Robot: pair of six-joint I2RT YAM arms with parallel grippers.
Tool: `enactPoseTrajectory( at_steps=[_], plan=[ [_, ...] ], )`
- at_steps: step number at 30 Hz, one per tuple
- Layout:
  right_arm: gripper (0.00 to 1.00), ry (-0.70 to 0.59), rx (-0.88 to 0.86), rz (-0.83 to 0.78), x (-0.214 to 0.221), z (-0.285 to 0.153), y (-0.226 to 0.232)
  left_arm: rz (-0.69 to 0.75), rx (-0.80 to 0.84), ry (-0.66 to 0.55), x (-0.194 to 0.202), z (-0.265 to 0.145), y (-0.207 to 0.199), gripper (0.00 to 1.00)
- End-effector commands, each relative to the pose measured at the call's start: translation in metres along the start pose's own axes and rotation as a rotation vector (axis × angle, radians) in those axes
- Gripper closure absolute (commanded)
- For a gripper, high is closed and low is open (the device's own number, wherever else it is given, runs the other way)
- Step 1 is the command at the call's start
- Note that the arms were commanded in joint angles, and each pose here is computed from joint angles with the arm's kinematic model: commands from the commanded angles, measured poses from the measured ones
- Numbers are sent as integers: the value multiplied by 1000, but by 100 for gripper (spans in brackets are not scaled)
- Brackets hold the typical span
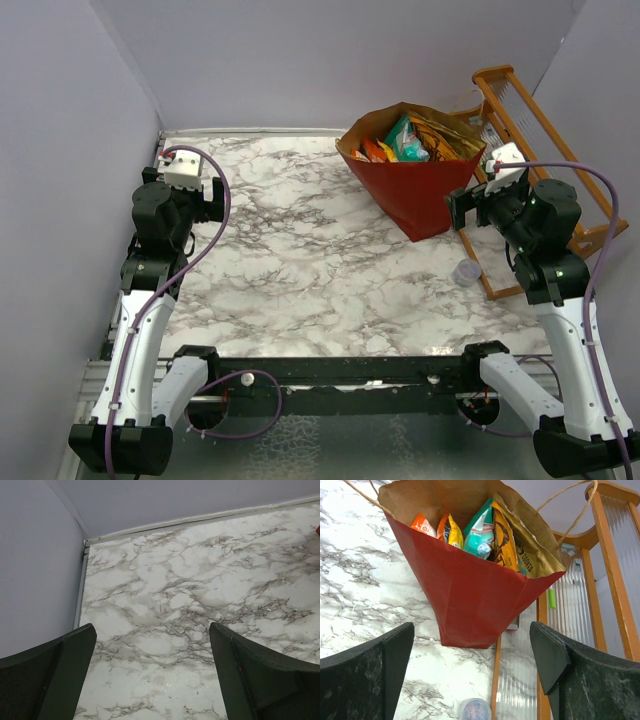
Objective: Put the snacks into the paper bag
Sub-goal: Reset both arms
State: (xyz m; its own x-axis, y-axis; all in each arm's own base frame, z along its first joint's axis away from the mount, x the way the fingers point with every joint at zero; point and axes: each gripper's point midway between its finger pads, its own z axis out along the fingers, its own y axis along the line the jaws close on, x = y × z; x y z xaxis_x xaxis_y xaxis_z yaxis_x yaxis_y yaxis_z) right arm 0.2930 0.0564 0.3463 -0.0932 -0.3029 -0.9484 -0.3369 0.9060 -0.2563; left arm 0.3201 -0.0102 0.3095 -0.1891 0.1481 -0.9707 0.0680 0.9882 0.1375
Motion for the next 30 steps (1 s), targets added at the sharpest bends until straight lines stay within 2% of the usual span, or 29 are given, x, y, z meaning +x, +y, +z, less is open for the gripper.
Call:
enactPoseTrajectory(
  at_steps=[1, 30],
  plan=[
    [1, -26, -1, 15, -8, -4, -1, -11, -20, -31, -10, -4, 5, 1],
    [1, -23, -17, 14, -7, -1, 1, -7, -16, -27, -8, -5, 4, 1]
  ],
)
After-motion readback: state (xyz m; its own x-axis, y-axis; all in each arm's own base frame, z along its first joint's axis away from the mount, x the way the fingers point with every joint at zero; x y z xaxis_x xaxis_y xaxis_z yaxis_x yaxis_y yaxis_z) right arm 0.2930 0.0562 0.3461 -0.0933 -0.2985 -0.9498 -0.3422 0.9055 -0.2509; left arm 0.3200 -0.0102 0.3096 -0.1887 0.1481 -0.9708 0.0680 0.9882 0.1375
